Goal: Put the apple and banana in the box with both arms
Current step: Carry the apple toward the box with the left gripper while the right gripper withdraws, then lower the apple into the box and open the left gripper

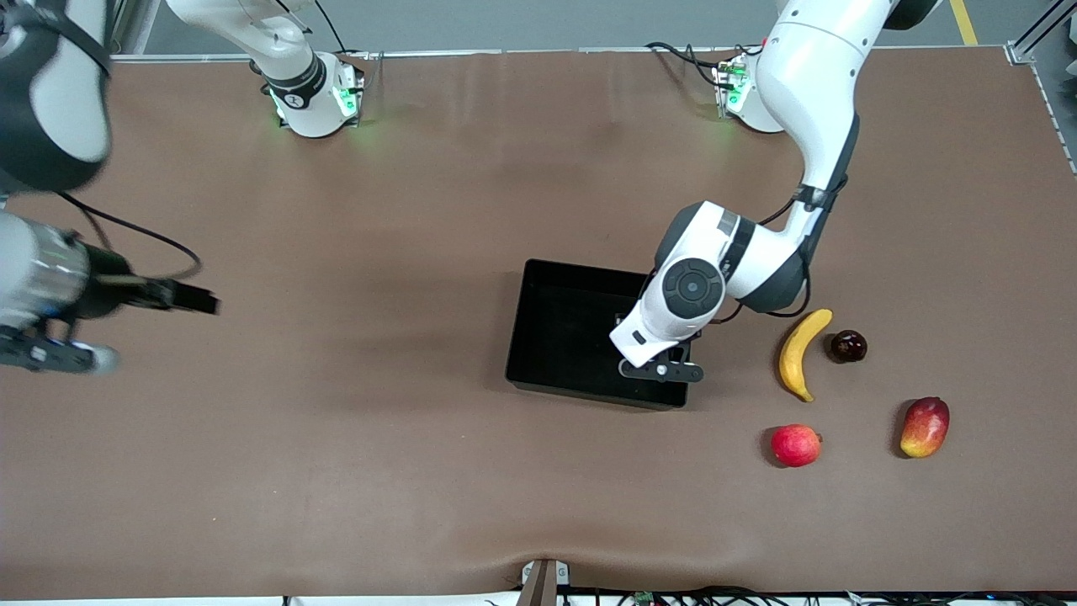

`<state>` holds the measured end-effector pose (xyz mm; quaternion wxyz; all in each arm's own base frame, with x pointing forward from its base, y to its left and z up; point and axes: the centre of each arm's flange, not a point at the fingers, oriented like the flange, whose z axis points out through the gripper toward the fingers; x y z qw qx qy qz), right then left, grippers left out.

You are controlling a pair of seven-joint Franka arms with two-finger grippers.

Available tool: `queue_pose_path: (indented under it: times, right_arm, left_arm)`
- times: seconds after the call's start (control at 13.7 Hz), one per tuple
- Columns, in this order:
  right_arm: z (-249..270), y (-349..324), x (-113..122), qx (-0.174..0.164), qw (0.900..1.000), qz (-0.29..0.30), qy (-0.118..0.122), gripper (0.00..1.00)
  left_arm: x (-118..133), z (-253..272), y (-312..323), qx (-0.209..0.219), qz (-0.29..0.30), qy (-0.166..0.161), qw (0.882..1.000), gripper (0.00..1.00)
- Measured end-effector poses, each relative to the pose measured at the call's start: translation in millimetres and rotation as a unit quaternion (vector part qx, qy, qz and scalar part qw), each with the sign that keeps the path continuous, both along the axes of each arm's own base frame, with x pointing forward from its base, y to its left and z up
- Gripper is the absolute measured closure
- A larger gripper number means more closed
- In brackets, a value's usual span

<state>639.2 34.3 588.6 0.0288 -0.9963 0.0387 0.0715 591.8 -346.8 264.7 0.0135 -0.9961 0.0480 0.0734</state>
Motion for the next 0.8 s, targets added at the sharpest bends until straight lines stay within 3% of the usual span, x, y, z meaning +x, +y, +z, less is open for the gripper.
queue_pose_path:
  times: [0.37,0.66,0.8]
  right_arm:
    - [21.7,-100.7,-44.4,-0.007,1.0,0.015,-0.011,0.0]
    - [45.8,-101.9,-82.7,-0.002,0.999,0.022,-0.027,0.0]
    - [51.9,-97.7,-89.7,-0.002,0.999,0.027,-0.038,0.0]
  left_arm:
    - [-21.4,-32.1,-10.1,-0.007,-0.002,-0.015,1.0,0.28]
    - [-28.1,-44.7,-5.8,-0.003,0.002,-0.01,1.0,0.28]
    - [-28.3,-44.8,-5.5,-0.002,0.007,-0.01,1.0,0.26]
